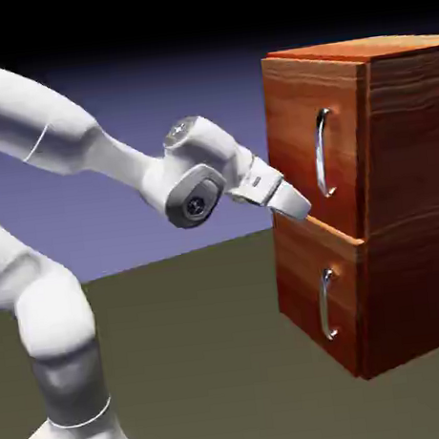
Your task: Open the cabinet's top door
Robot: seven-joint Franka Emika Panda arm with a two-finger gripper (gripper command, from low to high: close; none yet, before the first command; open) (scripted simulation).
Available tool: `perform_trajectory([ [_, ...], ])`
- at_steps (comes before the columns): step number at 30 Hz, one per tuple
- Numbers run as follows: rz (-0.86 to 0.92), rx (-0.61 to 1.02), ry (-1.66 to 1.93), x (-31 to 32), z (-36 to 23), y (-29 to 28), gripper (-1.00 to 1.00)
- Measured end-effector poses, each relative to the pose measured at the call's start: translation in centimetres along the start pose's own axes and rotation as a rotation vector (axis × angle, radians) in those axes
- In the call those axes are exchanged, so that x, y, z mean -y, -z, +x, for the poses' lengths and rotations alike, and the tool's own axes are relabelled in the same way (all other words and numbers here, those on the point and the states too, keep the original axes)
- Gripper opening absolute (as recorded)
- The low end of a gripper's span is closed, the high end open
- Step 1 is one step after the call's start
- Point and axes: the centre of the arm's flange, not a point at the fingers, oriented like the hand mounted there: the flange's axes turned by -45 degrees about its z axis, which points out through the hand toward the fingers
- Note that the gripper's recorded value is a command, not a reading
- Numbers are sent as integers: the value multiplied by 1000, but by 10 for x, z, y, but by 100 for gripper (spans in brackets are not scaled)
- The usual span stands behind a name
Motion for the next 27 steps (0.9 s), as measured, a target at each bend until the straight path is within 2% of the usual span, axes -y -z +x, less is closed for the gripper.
perform_trajectory([
  [14, -52, -86, 729, 26, 22, 35, 0],
  [27, -201, -152, 1368, 30, 23, 59, 0],
])
